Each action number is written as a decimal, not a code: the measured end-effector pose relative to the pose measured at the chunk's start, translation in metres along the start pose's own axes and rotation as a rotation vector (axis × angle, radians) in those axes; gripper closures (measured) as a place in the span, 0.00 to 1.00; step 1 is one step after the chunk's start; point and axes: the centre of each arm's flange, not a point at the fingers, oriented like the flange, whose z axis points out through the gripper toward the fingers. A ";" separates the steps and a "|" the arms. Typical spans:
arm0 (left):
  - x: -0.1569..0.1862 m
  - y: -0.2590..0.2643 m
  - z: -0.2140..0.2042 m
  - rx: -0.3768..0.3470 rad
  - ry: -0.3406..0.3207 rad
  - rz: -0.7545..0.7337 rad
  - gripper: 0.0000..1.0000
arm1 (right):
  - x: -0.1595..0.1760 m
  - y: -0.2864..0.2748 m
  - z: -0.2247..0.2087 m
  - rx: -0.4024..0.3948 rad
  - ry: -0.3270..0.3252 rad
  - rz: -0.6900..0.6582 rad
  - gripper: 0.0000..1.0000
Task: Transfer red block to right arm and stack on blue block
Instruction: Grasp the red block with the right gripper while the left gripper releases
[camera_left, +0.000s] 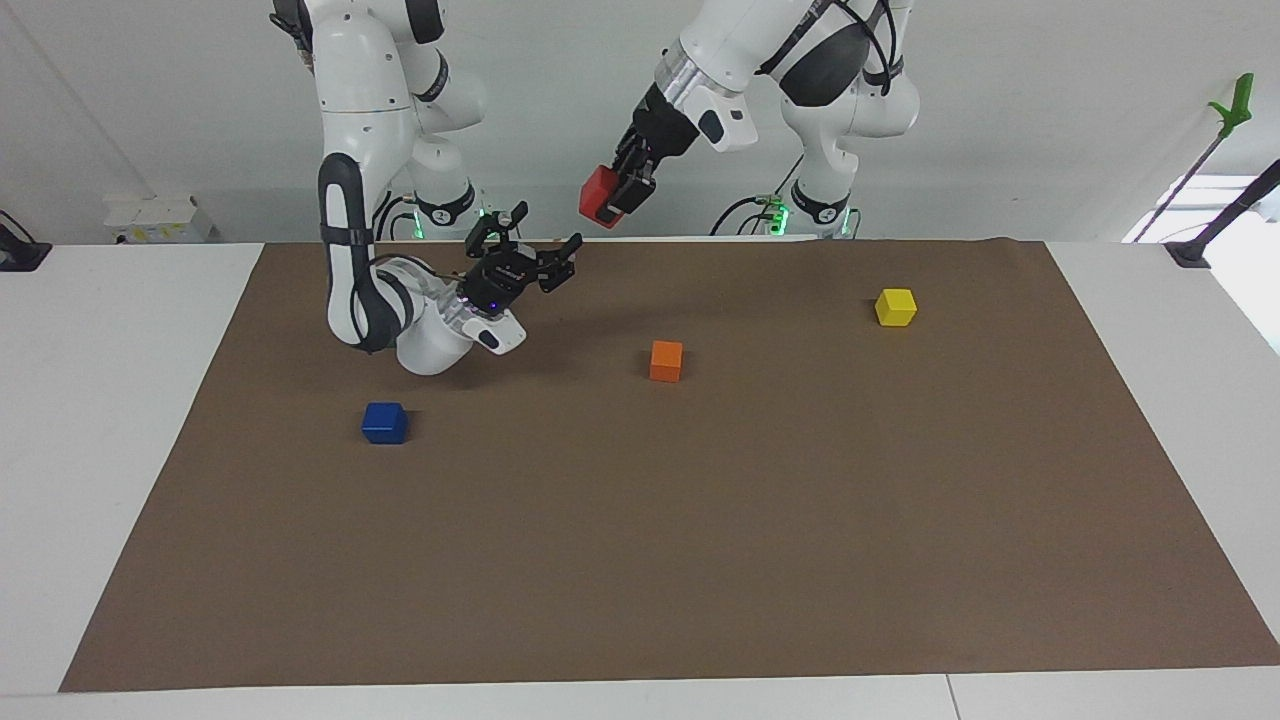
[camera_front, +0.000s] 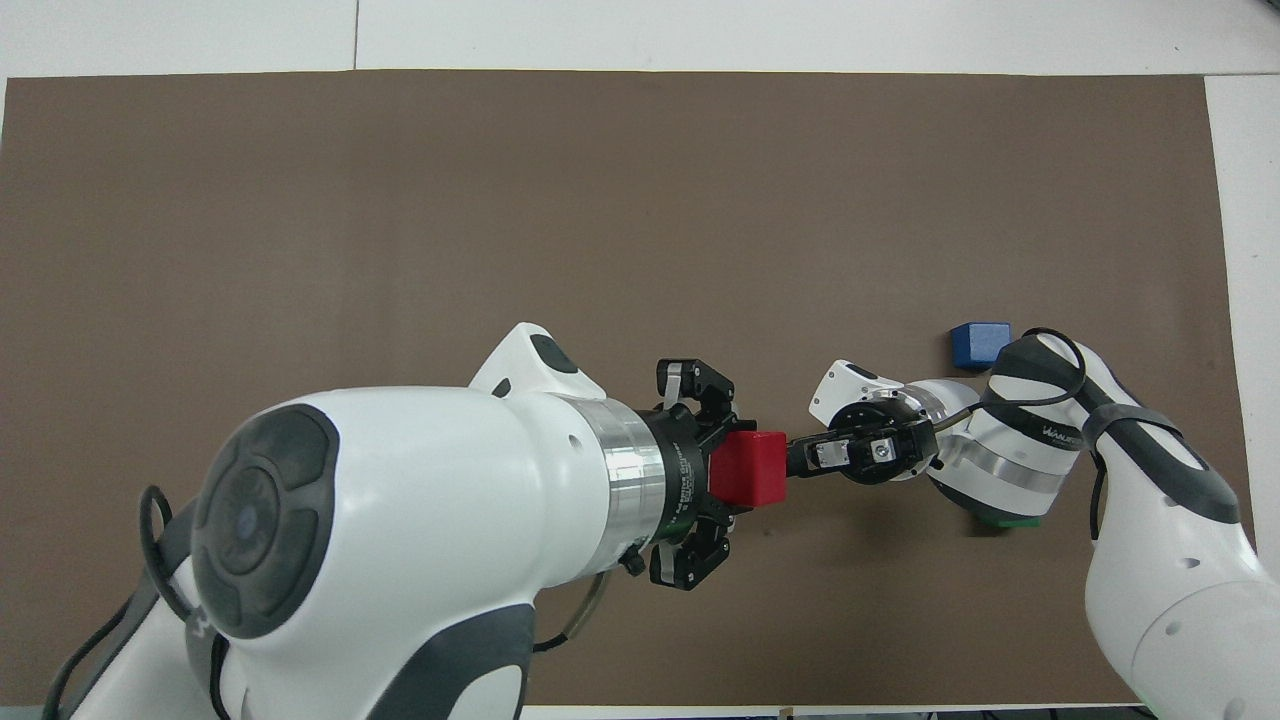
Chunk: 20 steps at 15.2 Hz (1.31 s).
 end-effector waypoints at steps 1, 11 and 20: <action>-0.002 -0.006 0.007 -0.003 0.001 0.003 0.45 | -0.001 0.004 0.005 0.023 0.001 -0.001 0.00; 0.008 -0.028 0.022 -0.017 0.029 0.001 0.45 | -0.011 0.033 0.029 0.060 -0.002 0.015 0.08; 0.013 -0.035 0.027 -0.010 0.025 -0.034 0.45 | -0.023 0.042 0.029 0.060 -0.014 0.011 0.39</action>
